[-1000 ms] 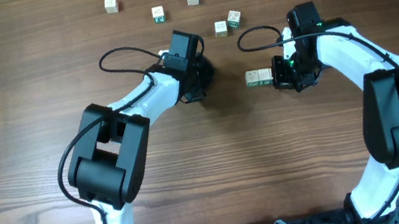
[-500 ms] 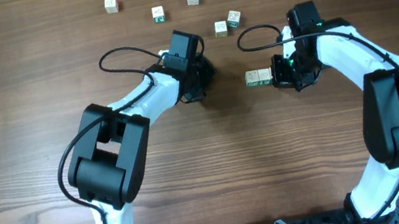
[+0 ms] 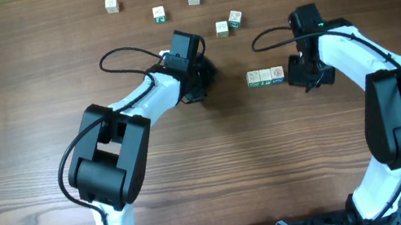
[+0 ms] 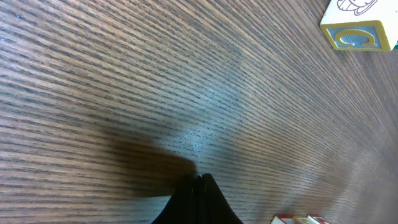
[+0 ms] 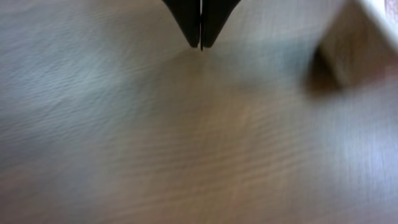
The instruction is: Form a horizontal line
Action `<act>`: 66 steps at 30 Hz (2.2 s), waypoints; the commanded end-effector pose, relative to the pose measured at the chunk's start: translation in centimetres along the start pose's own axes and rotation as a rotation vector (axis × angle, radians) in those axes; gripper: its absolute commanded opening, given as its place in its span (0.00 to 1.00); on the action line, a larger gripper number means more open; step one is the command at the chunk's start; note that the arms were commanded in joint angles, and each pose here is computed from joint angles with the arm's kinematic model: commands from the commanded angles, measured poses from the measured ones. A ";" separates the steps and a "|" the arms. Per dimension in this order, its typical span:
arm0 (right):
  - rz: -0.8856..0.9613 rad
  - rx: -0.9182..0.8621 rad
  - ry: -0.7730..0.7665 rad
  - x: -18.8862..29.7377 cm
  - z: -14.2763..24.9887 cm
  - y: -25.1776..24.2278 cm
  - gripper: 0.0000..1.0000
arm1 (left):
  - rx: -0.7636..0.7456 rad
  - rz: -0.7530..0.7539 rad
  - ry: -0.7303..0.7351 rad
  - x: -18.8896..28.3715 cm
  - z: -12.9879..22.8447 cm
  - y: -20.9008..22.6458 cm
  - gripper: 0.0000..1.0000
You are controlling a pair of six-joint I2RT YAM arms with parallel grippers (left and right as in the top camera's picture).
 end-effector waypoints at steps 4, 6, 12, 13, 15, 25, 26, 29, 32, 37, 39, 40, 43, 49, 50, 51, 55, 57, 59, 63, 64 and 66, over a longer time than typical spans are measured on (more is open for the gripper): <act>-0.177 0.036 -0.204 0.6 -5.0 3.5 0.04 | 0.015 -0.063 0.007 -1.2 0.7 2.0 0.04; -0.269 0.057 -0.214 1.1 -5.3 5.0 0.05 | 0.015 -0.063 0.007 -1.2 0.7 2.0 0.04; -0.357 0.076 -0.213 1.5 -5.4 6.4 0.04 | 0.015 -0.063 0.007 -1.2 0.7 2.0 0.04; -0.357 0.076 -0.213 1.5 -5.4 6.4 0.04 | 0.015 -0.063 0.007 -1.2 0.7 2.0 0.04; -0.361 0.078 -0.211 1.5 -5.3 6.4 0.04 | 0.015 -0.063 0.007 -1.2 0.7 2.0 0.04; -0.458 0.142 -0.174 2.0 -4.4 7.8 0.04 | 0.015 -0.063 0.007 -1.2 0.7 2.0 0.04; -0.457 0.142 -0.172 2.0 -4.4 7.8 0.04 | 0.015 -0.063 0.007 -1.2 0.7 2.0 0.04; -0.455 0.142 -0.164 1.9 -4.2 7.7 0.04 | 0.015 -0.063 0.007 -1.2 0.7 2.0 0.04; -0.451 0.141 -0.153 1.9 -4.0 7.6 0.04 | 0.015 -0.063 0.007 -1.2 0.7 2.0 0.04; -0.446 0.141 -0.136 1.7 -3.6 7.5 0.04 | 0.015 -0.063 0.007 -1.2 0.7 2.0 0.04; -0.445 0.140 -0.134 1.7 -3.6 7.5 0.04 | 0.015 -0.063 0.007 -1.2 0.7 2.0 0.04; -0.445 0.140 -0.133 1.7 -3.6 7.5 0.04 | 0.015 -0.063 0.007 -1.2 0.7 2.0 0.04; -0.442 0.140 -0.125 1.7 -3.4 7.4 0.04 | 0.015 -0.063 0.007 -1.2 0.7 2.0 0.04; -0.441 0.140 -0.121 1.7 -3.3 7.4 0.04 | 0.015 -0.063 0.007 -1.2 0.7 2.0 0.04; -0.441 0.140 -0.121 1.7 -3.3 7.4 0.04 | 0.015 -0.063 0.007 -1.2 0.7 2.0 0.04; -0.441 0.140 -0.120 1.7 -3.3 7.4 0.04 | 0.015 -0.063 0.007 -1.2 0.7 2.0 0.04; -0.440 0.140 -0.117 1.6 -3.2 7.4 0.04 | 0.015 -0.063 0.007 -1.2 0.7 2.0 0.04; -0.439 0.140 -0.116 1.6 -3.2 7.4 0.04 | 0.015 -0.063 0.007 -1.2 0.7 2.0 0.04; -0.439 0.140 -0.114 1.6 -3.2 7.3 0.04 | 0.015 -0.063 0.007 -1.2 0.7 2.0 0.04; -0.439 0.140 -0.114 1.6 -3.2 7.3 0.04 | 0.015 -0.063 0.007 -1.2 0.7 2.0 0.04; -0.439 0.140 -0.114 1.6 -3.2 7.3 0.04 | 0.015 -0.063 0.007 -1.2 0.7 2.0 0.04; -0.439 0.140 -0.115 1.6 -3.2 7.3 0.04 | 0.015 -0.063 0.007 -1.2 0.7 2.0 0.04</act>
Point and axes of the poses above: each gripper's point midway between its finger pads, its own x axis back along the fingers, its own y axis along the line the jaws close on, z = x × y, the point moved 2 cm from there along x, back along the fingers
